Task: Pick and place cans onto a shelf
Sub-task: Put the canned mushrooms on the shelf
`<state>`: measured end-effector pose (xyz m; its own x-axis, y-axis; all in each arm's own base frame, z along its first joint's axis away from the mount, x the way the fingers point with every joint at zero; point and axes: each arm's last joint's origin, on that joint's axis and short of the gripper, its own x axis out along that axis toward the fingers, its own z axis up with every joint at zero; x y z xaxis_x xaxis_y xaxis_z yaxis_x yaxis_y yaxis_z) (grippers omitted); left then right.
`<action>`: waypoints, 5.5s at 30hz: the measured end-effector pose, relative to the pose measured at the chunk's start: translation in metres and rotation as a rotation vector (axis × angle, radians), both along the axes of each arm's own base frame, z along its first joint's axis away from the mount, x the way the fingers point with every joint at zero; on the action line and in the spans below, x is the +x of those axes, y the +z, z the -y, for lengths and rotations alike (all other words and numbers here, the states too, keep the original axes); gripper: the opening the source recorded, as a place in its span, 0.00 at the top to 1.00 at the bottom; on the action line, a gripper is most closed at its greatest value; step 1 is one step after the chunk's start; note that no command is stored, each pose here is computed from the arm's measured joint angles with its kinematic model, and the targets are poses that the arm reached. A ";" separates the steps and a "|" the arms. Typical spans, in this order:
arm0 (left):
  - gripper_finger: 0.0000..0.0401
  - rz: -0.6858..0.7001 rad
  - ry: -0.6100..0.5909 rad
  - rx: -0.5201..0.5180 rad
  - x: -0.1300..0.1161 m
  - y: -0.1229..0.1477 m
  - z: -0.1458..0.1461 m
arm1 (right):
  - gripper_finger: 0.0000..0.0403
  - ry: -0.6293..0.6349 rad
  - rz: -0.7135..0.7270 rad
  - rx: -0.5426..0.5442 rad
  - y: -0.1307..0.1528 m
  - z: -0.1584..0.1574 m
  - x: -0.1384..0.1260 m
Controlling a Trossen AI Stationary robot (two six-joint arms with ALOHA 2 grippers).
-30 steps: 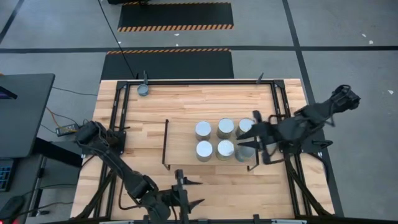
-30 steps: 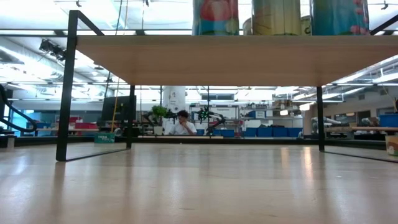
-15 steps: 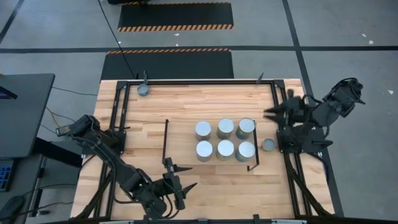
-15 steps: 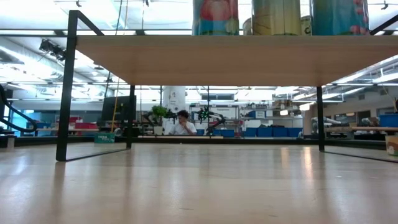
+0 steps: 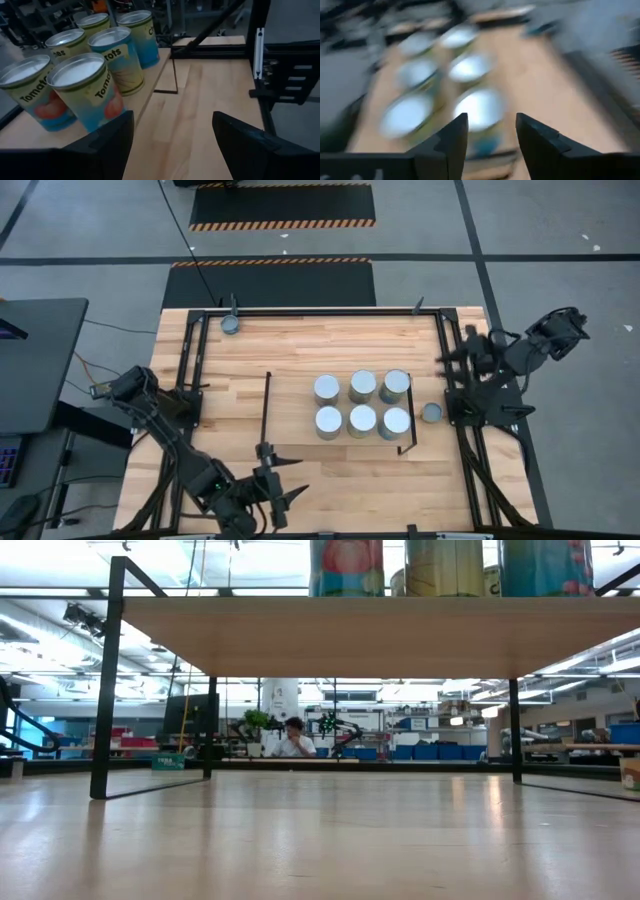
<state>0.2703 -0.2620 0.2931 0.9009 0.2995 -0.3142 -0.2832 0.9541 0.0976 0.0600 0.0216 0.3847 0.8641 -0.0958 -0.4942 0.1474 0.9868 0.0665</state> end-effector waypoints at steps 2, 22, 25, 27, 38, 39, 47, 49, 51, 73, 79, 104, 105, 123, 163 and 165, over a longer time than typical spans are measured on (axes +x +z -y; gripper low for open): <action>0.32 0.006 -0.001 -0.017 -0.002 0.000 0.002 | 0.55 0.123 -0.055 0.079 -0.007 -0.003 -0.003; 0.32 0.037 0.047 -0.063 0.003 0.001 -0.003 | 0.59 0.276 -0.779 0.504 -0.104 -0.088 0.014; 0.32 0.035 0.052 -0.062 0.004 0.001 -0.005 | 0.59 0.301 -0.761 0.479 -0.120 -0.110 0.013; 0.32 0.033 0.051 -0.058 0.004 0.001 -0.005 | 0.59 0.312 -0.738 0.460 -0.127 -0.124 0.011; 0.32 0.021 0.041 -0.034 0.004 0.000 -0.004 | 0.59 0.084 -0.659 0.181 -0.178 -0.171 0.019; 0.32 0.020 0.039 -0.031 0.004 -0.001 -0.004 | 0.59 0.059 -0.655 0.154 -0.183 -0.172 0.019; 0.32 0.005 0.016 -0.002 0.000 -0.001 0.000 | 0.59 -0.235 -0.708 -0.021 -0.212 -0.168 0.018; 0.32 -0.005 0.002 -0.005 0.001 -0.001 0.000 | 0.59 -0.276 -0.724 -0.086 -0.217 -0.165 0.020; 0.32 -0.013 -0.010 -0.012 0.001 -0.002 0.000 | 0.59 -0.308 -0.738 -0.162 -0.222 -0.162 0.021; 0.32 -0.044 -0.051 -0.027 0.000 -0.003 0.001 | 0.61 -0.884 -0.445 -0.177 -0.258 -0.139 0.035; 0.32 -0.041 -0.050 -0.039 0.000 -0.003 0.002 | 0.61 -0.921 -0.475 -0.177 -0.254 -0.131 0.037; 0.32 -0.051 -0.090 -0.078 0.001 -0.002 0.004 | 0.61 -0.937 -0.721 -0.125 -0.260 -0.126 0.058; 0.32 -0.052 -0.093 -0.083 0.001 -0.002 0.004 | 0.61 -0.920 -0.728 -0.112 -0.258 -0.128 0.059; 0.32 -0.049 -0.089 -0.098 0.001 -0.002 0.004 | 0.59 -0.321 -0.726 -0.254 -0.192 -0.179 0.055; 0.32 -0.036 -0.063 -0.148 0.003 -0.004 0.004 | 0.27 0.077 -0.852 -0.409 -0.222 -0.106 0.068; 0.32 -0.036 -0.063 -0.148 0.003 -0.004 0.004 | 0.27 0.065 -0.854 -0.405 -0.224 -0.104 0.066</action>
